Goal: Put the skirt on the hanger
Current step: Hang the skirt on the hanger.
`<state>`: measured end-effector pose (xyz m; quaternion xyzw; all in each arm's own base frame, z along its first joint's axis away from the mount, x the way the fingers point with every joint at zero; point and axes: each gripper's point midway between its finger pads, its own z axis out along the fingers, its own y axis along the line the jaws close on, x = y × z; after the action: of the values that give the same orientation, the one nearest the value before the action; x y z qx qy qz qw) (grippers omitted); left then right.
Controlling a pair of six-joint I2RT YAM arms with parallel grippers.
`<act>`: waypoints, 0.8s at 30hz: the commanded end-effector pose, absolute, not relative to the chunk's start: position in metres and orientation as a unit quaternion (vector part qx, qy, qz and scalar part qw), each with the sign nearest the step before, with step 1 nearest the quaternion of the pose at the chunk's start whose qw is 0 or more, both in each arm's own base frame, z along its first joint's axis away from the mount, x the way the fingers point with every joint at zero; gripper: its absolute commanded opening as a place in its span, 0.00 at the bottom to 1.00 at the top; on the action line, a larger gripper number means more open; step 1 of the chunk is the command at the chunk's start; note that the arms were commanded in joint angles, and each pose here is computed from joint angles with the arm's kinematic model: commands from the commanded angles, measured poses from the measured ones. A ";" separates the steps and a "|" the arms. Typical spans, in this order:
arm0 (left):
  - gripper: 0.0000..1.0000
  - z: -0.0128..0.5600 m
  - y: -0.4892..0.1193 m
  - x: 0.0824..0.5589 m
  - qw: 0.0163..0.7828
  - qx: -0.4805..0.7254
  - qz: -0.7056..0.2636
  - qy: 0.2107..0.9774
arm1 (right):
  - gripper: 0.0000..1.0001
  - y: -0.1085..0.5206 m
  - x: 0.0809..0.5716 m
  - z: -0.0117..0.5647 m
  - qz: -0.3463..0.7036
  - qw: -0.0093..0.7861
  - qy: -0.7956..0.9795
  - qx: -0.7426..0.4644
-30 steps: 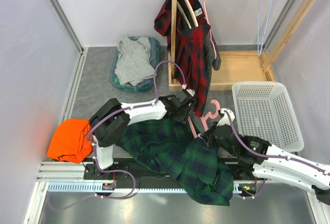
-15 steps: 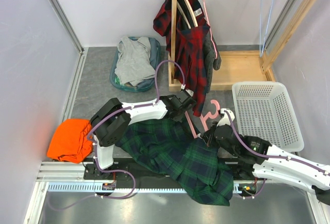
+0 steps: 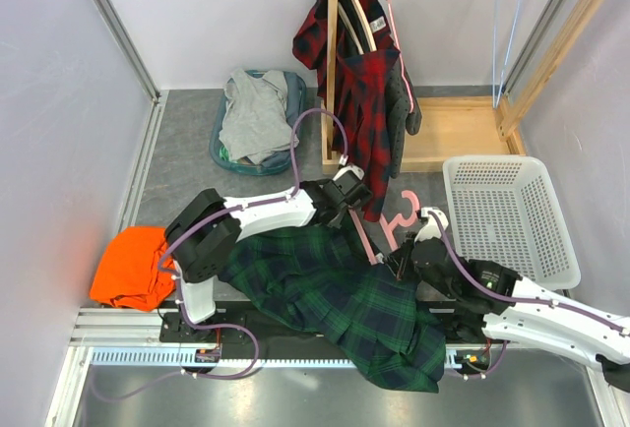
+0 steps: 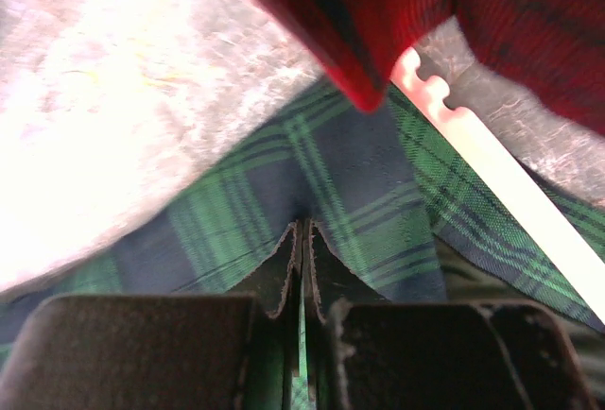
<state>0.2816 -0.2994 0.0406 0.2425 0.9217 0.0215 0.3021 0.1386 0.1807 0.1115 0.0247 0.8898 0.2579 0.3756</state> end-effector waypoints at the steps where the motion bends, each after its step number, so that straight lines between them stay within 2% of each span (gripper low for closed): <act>1: 0.02 0.101 -0.303 0.300 0.369 0.208 -0.008 0.906 | 0.00 0.186 0.139 0.140 0.296 0.400 0.867 0.008; 4: 0.03 0.105 -0.319 0.297 0.354 0.221 -0.048 0.907 | 0.00 0.186 0.139 0.145 0.299 0.404 0.864 0.001; 5: 0.25 0.104 -0.323 0.297 0.350 0.224 -0.055 0.908 | 0.00 0.185 0.139 0.143 0.296 0.403 0.866 0.001; 6: 0.35 0.107 -0.331 0.298 0.350 0.227 -0.067 0.907 | 0.00 0.186 0.139 0.142 0.294 0.400 0.868 -0.001; 8: 0.51 0.098 -0.339 0.296 0.335 0.239 -0.078 0.908 | 0.00 0.186 0.138 0.135 0.285 0.392 0.875 0.000; 11: 0.64 0.088 -0.343 0.298 0.328 0.242 -0.078 0.910 | 0.00 0.184 0.139 0.127 0.273 0.387 0.881 0.011; 14: 0.68 0.080 -0.350 0.294 0.318 0.256 -0.089 0.908 | 0.00 0.180 0.140 0.118 0.264 0.386 0.884 0.027; 24: 0.66 0.043 -0.353 0.275 0.268 0.293 -0.088 0.914 | 0.00 0.177 0.138 0.107 0.261 0.377 0.888 0.042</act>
<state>0.2799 -0.3431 0.0495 0.2637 0.9213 -0.0776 0.2750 0.1372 0.1752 0.1045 0.0291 0.8918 0.2516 0.3749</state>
